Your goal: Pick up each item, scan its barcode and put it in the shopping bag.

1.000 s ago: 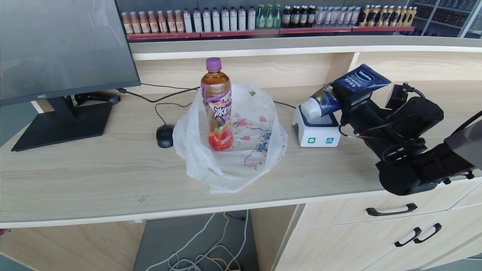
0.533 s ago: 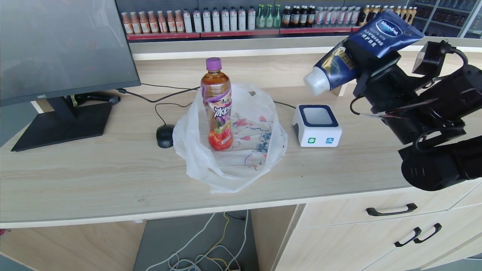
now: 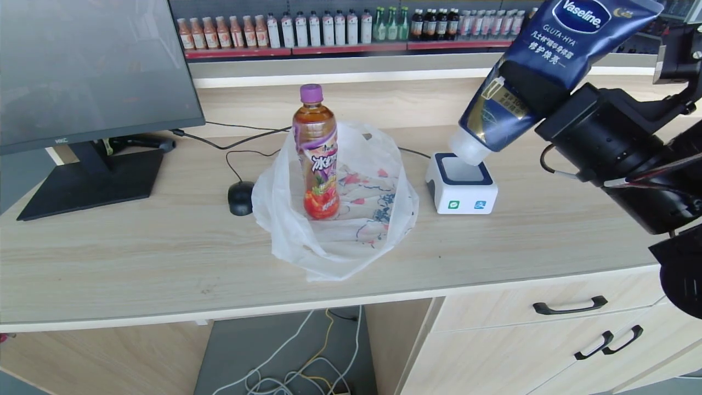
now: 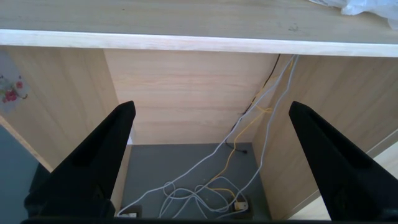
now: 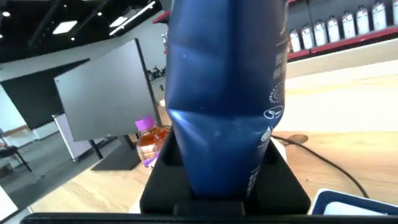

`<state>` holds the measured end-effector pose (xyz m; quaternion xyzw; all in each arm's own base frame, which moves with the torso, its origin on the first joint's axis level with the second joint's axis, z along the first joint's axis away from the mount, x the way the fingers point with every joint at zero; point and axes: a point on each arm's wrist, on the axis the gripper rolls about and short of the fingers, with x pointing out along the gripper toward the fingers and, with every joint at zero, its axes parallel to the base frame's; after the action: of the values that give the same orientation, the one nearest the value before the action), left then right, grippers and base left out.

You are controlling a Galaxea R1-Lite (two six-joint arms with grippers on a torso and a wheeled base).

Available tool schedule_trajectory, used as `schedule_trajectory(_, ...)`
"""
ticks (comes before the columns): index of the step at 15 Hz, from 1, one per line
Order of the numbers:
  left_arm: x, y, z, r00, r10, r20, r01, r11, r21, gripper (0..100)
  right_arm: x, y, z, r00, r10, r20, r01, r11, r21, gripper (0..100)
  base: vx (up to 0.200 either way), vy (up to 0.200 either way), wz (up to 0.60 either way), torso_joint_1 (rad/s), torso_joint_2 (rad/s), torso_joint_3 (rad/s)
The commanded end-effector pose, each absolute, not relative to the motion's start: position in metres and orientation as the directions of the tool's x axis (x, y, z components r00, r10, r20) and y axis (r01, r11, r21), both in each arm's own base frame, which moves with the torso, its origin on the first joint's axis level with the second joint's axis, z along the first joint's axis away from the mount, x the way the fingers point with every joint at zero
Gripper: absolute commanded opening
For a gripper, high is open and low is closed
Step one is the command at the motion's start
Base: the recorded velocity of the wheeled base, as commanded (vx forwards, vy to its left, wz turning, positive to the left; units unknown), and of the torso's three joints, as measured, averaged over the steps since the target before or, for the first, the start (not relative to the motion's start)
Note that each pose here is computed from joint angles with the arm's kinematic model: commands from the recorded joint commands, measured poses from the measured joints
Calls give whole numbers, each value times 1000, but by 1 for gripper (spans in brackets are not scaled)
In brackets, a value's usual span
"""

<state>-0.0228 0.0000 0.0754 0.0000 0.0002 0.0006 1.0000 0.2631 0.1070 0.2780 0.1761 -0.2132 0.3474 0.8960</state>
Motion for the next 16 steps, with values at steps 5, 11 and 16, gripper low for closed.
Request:
schedule_trajectory(5,-23,0,75,1000,2,0,-2,1000,-2,100,228,90,244,760,520,391,-529,844,-94,0,0,0,0,0,0,0)
schedule_trajectory(11,-23,0,75,1000,0,-2,0,1000,11,100,213,67,218,856,410,316,-376,912,-165,0,0,0,0,0,0,0)
schedule_trajectory(16,-23,0,75,1000,0,-2,0,1000,9,100,206,62,227,849,395,350,-359,919,-164,0,0,0,0,0,0,0)
